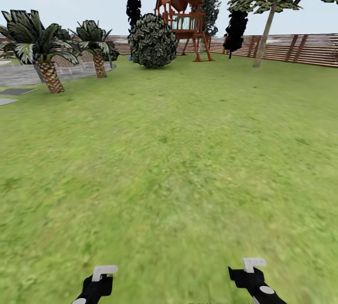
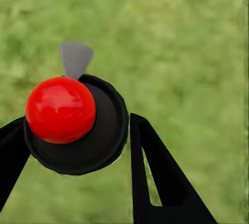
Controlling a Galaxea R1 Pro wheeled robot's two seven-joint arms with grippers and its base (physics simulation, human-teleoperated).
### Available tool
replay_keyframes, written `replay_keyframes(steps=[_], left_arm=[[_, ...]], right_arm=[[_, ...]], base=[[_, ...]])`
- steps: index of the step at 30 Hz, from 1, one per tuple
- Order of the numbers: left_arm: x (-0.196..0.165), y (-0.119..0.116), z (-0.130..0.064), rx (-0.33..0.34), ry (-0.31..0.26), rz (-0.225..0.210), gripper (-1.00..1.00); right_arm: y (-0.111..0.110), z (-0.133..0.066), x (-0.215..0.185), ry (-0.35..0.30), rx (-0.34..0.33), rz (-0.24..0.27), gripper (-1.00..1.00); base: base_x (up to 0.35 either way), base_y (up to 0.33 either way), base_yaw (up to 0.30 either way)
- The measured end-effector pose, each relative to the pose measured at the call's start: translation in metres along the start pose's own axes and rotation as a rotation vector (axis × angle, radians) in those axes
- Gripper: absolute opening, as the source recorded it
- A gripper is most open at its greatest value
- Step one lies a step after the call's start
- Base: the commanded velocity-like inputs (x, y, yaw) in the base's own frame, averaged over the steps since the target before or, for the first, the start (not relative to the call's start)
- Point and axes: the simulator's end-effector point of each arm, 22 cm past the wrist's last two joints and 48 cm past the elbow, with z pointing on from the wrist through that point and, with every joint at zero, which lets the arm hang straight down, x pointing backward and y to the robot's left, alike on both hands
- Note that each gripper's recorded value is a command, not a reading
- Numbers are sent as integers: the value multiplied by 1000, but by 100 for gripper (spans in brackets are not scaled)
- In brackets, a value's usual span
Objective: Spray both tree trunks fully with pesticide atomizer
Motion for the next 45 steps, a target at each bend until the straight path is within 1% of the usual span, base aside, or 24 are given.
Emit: replay_keyframes(steps=[28, 35, 45], left_arm=[[0, 0, 0, -1, 0, -1, -100], [0, 3, 0, -4, 0, -2, -100], [0, 3, 0, -6, 1, -2, -100]], right_arm=[[0, 0, 0, 0, 0, 0, 100], [0, 0, 0, 0, 0, 0, 100], [1, 0, 0, 0, -1, 1, 100]], base=[[0, -269, -267], [13, -31, -267], [316, 0, -267]])
